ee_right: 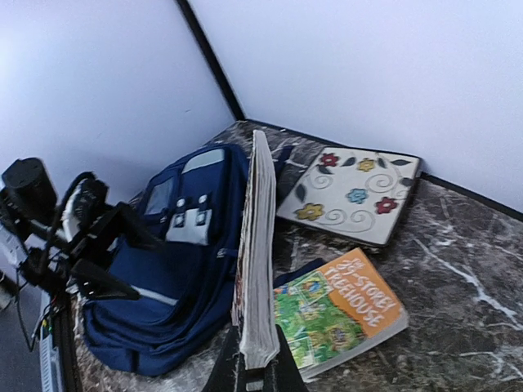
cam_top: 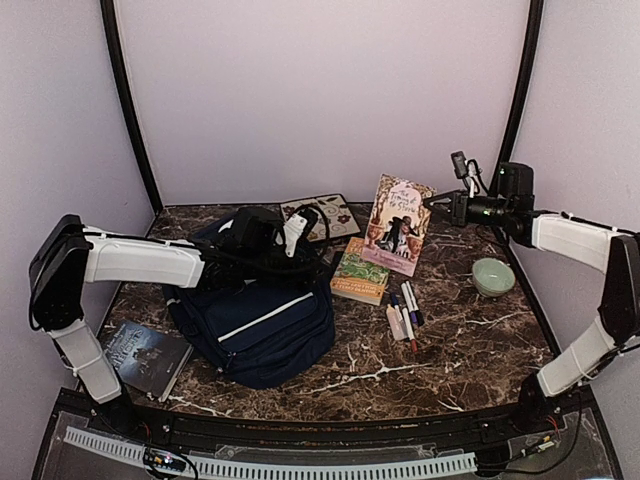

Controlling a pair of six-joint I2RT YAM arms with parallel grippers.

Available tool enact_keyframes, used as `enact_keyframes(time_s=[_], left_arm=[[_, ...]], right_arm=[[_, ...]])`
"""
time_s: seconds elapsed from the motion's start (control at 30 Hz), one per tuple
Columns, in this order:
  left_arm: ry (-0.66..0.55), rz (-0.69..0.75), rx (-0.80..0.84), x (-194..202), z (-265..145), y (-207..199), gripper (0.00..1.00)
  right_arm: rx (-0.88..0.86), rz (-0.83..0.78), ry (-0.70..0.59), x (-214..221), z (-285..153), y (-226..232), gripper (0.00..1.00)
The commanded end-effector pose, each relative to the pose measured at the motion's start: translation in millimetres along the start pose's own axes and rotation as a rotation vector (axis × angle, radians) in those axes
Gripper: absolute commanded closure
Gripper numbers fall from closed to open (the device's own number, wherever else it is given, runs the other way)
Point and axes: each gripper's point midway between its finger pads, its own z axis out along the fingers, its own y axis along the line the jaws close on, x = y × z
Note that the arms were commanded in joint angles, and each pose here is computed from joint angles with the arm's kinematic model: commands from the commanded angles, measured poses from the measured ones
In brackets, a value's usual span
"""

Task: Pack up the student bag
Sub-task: Pass from the right arm to the left

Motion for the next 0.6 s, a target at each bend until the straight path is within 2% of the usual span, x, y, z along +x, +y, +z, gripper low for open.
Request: enact_keyframes(time_s=[0.0,0.13,0.3,0.37,0.57], left_arm=[[-0.199,0.054,0.153,-32,-34,-29,0.19],[-0.255,0.033,0.299,-31,-50,-52,0.19],[-0.267,-0.074,0.537,-35,-54,-86,0.26],[-0.275,-0.139,0.58,-37,-48,-90,0.26],[-0.299,-0.181,0.658,-51,-32,-100,0.32]], right_arm=[[-0.15,-0.15,0.124,20,-8,66,1.0],[-0.226,-0.164,0.163,24,-14,102,1.0],[-0.279,-0.189,0.192,23,-15,126,1.0],[-0.299,-0.198,0.206,23,-13,132,1.0],[-0.321,-0.196,0.221,25,-4,141,1.0]])
